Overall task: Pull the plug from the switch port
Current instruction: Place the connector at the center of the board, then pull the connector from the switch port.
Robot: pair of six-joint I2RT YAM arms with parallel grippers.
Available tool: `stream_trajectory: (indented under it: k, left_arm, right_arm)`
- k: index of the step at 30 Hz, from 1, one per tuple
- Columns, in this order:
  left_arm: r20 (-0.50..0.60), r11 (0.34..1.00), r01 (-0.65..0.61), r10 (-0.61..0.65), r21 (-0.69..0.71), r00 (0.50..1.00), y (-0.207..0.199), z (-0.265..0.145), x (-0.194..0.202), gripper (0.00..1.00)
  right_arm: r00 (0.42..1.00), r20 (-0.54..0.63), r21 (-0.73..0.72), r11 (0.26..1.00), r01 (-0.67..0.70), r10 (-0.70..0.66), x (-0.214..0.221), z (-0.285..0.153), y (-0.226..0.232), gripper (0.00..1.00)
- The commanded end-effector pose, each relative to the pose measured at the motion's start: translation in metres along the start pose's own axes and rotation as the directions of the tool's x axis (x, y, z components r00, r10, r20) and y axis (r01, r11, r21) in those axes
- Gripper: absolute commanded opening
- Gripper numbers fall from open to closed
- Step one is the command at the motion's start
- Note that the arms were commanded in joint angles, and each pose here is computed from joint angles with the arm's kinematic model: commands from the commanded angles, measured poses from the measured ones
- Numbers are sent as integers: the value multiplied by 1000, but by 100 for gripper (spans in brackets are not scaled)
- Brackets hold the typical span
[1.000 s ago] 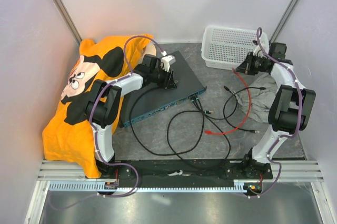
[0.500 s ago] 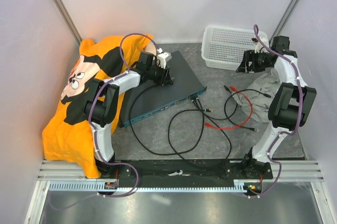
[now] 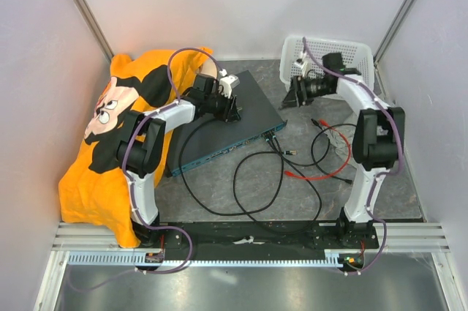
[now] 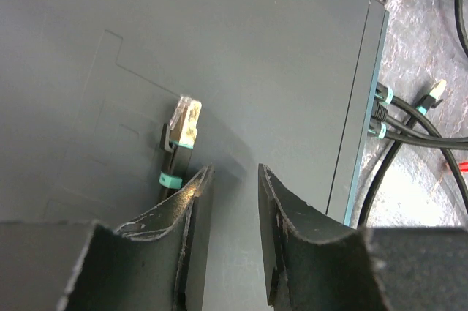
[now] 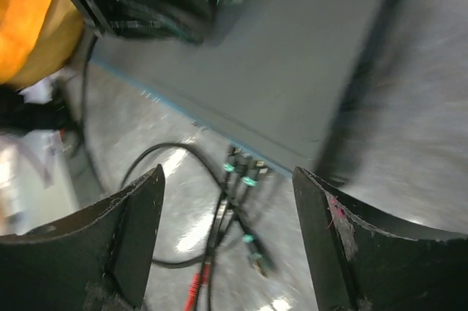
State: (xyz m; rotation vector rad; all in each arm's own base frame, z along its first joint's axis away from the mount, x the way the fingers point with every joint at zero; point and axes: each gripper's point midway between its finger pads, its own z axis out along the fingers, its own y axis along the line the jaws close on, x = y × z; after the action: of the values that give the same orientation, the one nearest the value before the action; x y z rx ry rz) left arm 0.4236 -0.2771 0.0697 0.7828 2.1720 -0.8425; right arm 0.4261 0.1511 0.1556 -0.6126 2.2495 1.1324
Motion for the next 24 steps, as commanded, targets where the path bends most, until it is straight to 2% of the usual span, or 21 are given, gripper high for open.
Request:
stream_trajectory:
  k: [1, 10, 24]
  left_arm:
    - [7, 999, -46, 46, -9, 999, -10, -20, -4, 38]
    - [-32, 1000, 8, -9, -14, 999, -19, -31, 29, 38]
    - [-20, 999, 4, -5, -34, 1000, -17, -34, 19, 38]
  right_arm:
    - [978, -96, -166, 965, -202, 188, 49, 38, 4, 77]
    - [954, -142, -98, 956, -278, 263, 82, 52, 0, 70]
    - [920, -172, -29, 932, -362, 352, 115, 59, -7, 59]
